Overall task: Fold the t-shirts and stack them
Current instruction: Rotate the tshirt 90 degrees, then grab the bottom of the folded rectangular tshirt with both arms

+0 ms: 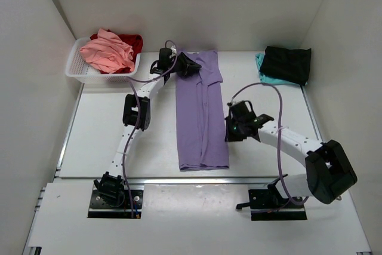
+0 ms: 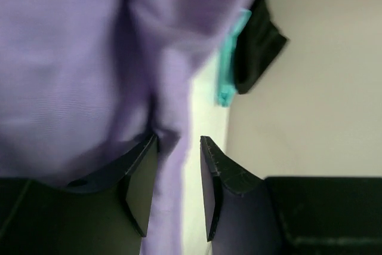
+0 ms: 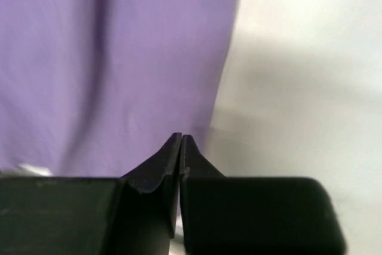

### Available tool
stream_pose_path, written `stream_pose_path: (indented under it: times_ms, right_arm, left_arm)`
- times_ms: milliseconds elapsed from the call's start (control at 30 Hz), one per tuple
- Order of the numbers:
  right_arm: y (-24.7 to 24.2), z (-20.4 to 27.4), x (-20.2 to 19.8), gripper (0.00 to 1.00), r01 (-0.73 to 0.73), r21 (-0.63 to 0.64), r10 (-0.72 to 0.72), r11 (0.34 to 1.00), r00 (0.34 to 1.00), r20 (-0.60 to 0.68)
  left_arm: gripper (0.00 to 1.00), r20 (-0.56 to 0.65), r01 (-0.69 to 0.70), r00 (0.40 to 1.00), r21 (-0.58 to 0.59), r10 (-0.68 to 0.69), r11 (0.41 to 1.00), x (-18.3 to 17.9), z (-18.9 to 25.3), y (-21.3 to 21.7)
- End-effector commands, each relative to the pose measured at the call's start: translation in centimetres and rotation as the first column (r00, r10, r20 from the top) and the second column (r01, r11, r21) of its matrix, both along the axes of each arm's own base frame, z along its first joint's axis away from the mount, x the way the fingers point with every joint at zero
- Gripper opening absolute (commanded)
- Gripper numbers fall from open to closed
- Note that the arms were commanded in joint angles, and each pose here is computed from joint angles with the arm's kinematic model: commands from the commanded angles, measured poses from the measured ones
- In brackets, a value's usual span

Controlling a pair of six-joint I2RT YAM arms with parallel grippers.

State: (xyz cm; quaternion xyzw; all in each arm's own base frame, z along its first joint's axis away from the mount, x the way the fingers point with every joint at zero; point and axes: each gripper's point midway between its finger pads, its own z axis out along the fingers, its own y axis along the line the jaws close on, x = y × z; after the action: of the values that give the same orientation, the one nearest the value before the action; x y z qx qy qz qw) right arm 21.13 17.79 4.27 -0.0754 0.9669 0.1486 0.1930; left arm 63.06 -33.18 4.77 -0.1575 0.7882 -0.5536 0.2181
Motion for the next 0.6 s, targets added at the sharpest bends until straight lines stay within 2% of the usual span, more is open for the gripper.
stream_pose_path:
  times_ms: [0,100,233,267,300,367,567]
  right_arm:
    - [0.8,3.9,7.0,0.0,0.013,0.063,-0.026,0.998,0.978,0.209]
    - [0.8,4.3,11.0,0.01,0.034,0.062,-0.048,0.997,0.969,0.243]
    - [1.7,4.6,15.7,0.0,0.082,0.107,-0.107,0.991,0.96,0.257]
    - [2.1,4.1,16.7,0.0,0.076,0.088,-0.096,0.993,0.963,0.252]
    - [2.4,3.0,17.0,0.0,0.065,0.077,-0.081,0.995,0.971,0.227]
    - [3.3,3.7,19.1,0.0,0.053,0.086,-0.073,0.995,0.964,0.254]
    - [5.1,1.9,20.5,0.01,0.037,0.112,-0.061,0.993,0.974,0.217]
  left_arm:
    - [0.46,0.218,0.064,0.975,-0.136,-0.033,0.989,0.1,14.1,0.2]
    - [0.46,0.188,0.099,0.979,-0.092,-0.08,0.991,-1.4,15.9,0.6]
    - [0.48,0.104,0.132,0.985,0.057,-0.137,0.99,-4.2,16.4,2.4]
    - [0.48,0.053,0.143,0.987,0.107,-0.15,0.984,-5.2,15.7,3.4]
    - [0.49,0.053,0.15,0.986,0.135,-0.158,0.98,-5.9,16.1,3.5]
    - [0.5,0.01,0.167,0.984,0.259,-0.176,0.951,-8.3,16.0,5.2]
    - [0.51,-0.106,0.264,0.965,0.418,-0.242,0.869,-13.6,15.5,8.2]
